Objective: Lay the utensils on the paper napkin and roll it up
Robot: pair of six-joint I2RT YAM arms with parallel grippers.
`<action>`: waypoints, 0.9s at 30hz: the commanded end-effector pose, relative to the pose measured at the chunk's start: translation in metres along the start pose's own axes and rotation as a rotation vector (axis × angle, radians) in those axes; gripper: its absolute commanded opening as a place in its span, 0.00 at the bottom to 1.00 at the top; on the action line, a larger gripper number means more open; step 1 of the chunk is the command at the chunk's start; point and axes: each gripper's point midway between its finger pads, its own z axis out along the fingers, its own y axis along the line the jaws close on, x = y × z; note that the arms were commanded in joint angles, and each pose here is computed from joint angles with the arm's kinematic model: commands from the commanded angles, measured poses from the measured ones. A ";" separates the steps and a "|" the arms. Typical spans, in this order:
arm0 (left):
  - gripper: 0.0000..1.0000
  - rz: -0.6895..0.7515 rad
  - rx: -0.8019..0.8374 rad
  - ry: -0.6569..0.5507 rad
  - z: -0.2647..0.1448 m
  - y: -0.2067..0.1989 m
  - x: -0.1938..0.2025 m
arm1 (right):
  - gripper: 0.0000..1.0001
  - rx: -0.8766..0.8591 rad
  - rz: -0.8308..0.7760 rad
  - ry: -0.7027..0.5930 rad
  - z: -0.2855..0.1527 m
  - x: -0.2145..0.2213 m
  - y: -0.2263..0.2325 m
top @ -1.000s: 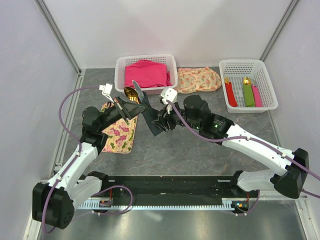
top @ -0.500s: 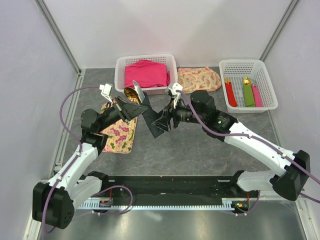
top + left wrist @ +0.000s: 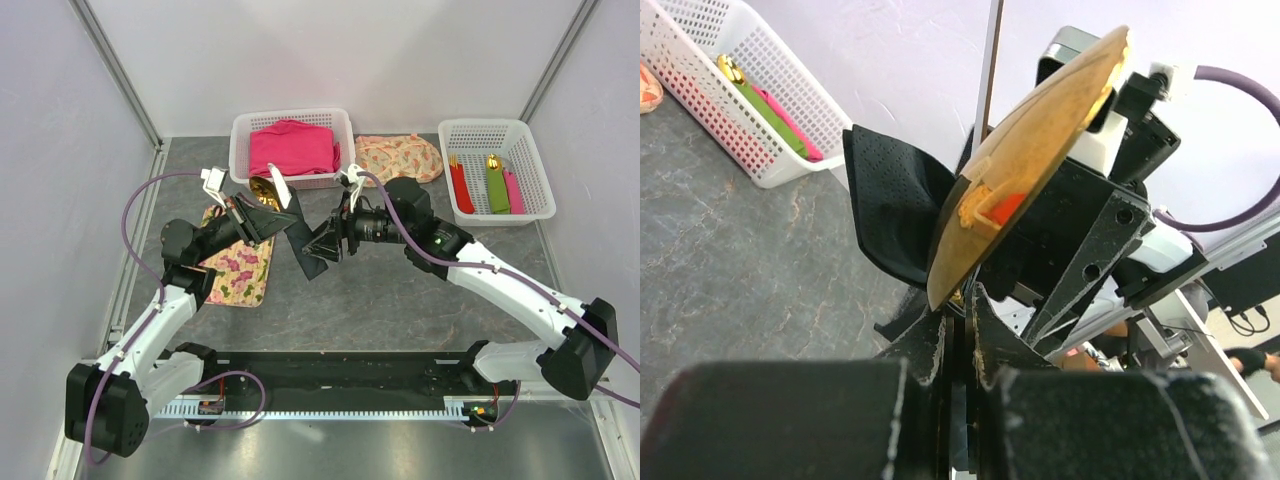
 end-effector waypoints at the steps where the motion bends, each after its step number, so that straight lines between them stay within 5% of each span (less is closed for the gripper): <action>1: 0.02 0.059 0.082 -0.031 -0.001 -0.025 -0.009 | 0.80 0.091 0.031 -0.022 -0.014 -0.010 -0.020; 8: 0.02 0.057 0.032 -0.071 0.004 -0.011 -0.019 | 0.98 0.268 0.103 -0.074 -0.051 -0.012 -0.035; 14: 0.02 0.051 0.021 -0.060 0.007 -0.006 -0.021 | 0.98 0.116 0.121 -0.103 -0.042 -0.019 -0.010; 24: 0.02 0.042 0.003 -0.065 0.008 -0.003 -0.022 | 0.98 0.251 0.017 -0.021 -0.006 0.003 -0.026; 26: 0.02 0.044 0.008 -0.064 0.008 -0.005 -0.022 | 0.94 0.240 0.006 -0.003 -0.005 0.008 -0.025; 27: 0.02 0.041 0.008 -0.061 0.008 -0.004 -0.021 | 0.83 0.231 0.001 -0.001 -0.005 0.009 -0.023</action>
